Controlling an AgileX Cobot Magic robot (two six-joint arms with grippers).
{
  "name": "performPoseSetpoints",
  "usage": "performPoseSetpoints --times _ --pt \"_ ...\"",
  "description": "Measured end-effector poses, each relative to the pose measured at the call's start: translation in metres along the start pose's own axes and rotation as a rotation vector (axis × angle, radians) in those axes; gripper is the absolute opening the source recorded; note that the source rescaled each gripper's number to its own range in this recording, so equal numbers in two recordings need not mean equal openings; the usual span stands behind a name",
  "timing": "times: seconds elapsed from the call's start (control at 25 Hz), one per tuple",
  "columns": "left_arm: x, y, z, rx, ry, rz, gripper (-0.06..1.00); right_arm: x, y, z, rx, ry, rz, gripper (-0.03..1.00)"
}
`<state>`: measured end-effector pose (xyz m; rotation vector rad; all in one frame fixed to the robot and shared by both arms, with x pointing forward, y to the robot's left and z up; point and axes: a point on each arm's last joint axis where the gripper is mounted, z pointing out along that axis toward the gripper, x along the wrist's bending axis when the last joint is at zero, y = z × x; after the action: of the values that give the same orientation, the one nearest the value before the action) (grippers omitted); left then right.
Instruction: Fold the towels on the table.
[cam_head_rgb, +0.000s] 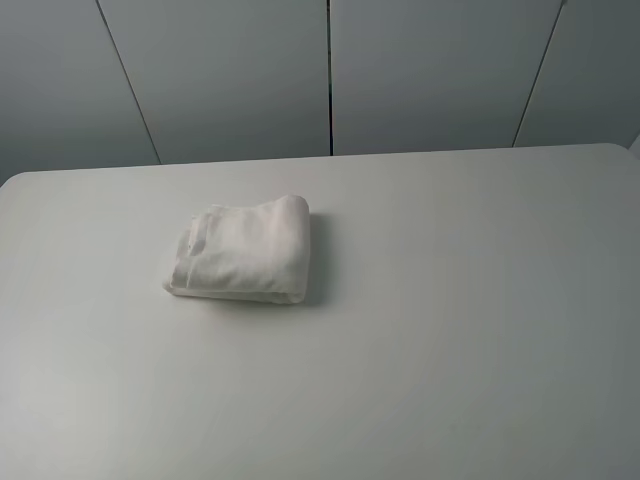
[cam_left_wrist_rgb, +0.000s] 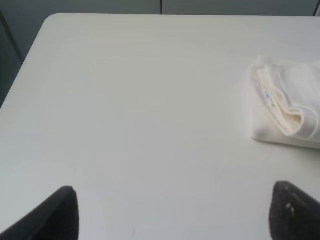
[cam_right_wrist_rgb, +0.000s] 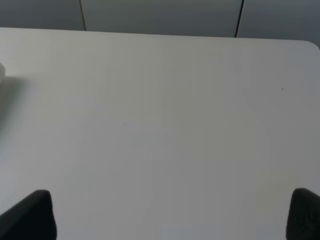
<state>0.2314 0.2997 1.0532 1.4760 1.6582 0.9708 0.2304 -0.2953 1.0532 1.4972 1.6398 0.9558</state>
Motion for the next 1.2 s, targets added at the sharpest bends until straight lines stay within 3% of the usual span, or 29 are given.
performPoseSetpoints --times 1.2 --pt "0.001 0.0 0.0 0.0 0.011 0.004 1.0 0.0001 0.0 0.0 0.0 0.001 0.001 1.0"
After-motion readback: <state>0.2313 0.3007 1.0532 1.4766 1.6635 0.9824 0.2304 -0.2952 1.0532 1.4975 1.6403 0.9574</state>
